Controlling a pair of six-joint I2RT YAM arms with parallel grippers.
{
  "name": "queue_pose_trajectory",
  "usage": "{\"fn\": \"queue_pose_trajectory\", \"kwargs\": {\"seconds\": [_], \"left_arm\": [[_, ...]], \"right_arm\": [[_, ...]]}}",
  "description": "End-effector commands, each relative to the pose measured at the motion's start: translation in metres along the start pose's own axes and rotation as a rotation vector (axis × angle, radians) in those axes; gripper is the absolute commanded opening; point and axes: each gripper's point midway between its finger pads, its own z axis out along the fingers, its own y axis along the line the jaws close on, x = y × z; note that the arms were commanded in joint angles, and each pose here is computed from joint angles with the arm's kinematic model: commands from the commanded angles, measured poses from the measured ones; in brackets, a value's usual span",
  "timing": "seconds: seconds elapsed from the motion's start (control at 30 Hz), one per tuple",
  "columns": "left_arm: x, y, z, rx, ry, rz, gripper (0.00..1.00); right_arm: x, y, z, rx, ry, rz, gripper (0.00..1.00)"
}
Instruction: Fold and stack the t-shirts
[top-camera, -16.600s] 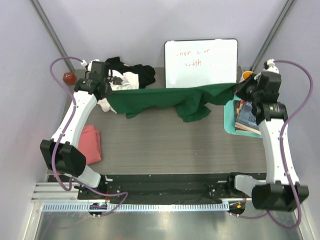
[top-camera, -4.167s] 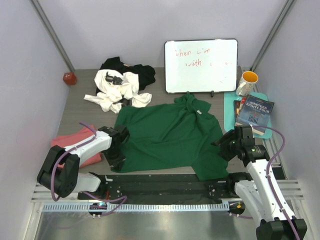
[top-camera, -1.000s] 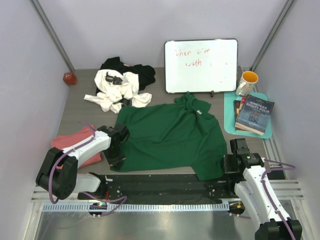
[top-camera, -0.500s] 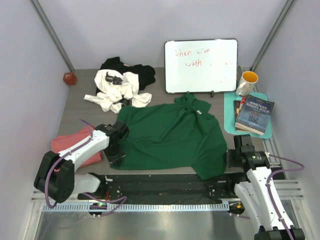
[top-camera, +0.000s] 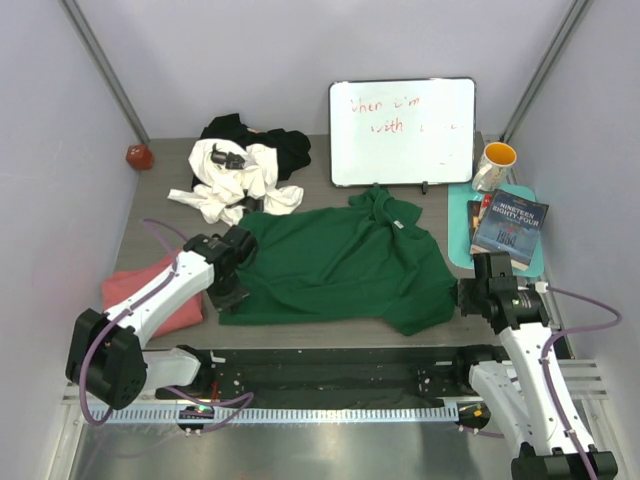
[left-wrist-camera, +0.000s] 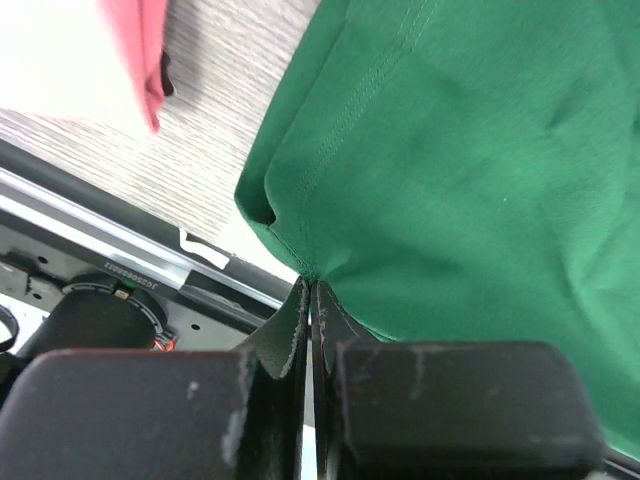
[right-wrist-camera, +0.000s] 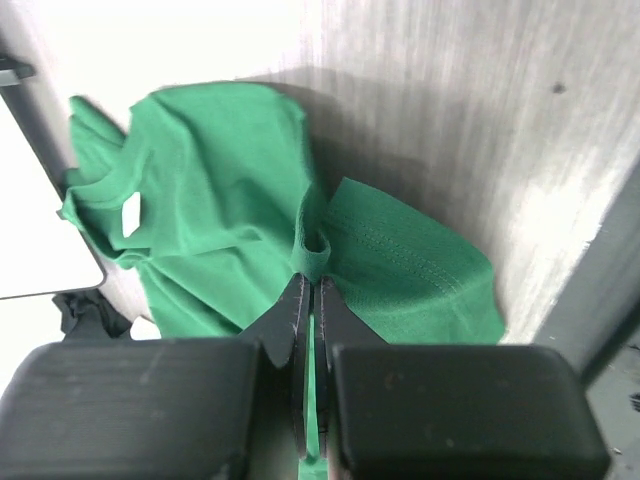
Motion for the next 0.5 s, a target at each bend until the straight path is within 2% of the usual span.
{"fn": "queue_pose_trajectory", "kwargs": {"seconds": [0.0, 0.17, 0.37, 0.47], "left_arm": [[-0.020, 0.008, -0.016, -0.032, -0.091, 0.002, 0.00], [-0.043, 0.007, -0.032, -0.057, -0.167, 0.006, 0.00], [-0.061, 0.007, -0.051, -0.056, -0.236, 0.002, 0.00], [-0.062, 0.010, -0.056, -0.054, -0.241, -0.001, 0.00]], "right_arm": [[-0.008, 0.038, -0.005, -0.111, -0.048, -0.002, 0.01], [-0.004, 0.054, -0.001, -0.125, -0.032, -0.015, 0.01], [-0.021, 0.096, -0.036, -0.251, -0.108, -0.031, 0.01], [-0.027, 0.102, -0.049, -0.272, -0.126, -0.037, 0.01]]}}
